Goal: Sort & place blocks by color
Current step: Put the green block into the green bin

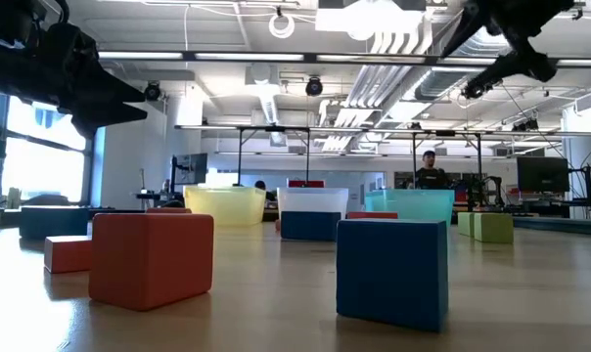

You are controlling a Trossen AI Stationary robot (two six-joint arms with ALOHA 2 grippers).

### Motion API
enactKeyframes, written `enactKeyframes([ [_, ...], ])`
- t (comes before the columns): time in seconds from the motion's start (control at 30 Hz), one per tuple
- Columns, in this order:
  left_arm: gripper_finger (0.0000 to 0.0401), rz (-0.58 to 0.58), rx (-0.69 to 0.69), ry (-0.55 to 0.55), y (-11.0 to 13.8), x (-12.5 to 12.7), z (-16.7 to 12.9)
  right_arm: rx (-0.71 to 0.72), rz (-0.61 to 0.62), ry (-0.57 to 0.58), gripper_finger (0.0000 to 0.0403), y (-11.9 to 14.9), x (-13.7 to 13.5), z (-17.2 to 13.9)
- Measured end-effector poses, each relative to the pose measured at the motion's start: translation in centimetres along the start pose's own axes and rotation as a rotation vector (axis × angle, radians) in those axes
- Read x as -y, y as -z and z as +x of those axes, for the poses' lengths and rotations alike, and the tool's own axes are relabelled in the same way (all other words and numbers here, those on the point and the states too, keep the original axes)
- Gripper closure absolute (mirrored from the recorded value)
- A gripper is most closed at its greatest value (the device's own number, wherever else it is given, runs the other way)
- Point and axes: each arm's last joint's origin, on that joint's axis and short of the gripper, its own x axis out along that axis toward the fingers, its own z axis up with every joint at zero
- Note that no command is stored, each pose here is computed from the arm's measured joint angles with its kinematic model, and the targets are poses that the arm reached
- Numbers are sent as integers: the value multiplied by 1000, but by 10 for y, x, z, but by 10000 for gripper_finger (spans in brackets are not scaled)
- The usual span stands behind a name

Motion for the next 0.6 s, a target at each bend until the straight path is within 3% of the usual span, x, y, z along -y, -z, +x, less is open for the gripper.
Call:
enactKeyframes([
  [0.23,192,0,0,0,0,0,0,-166,160,221,116,20,-6,41],
  [0.6,192,0,0,0,0,0,0,-229,290,505,116,47,-3,95],
])
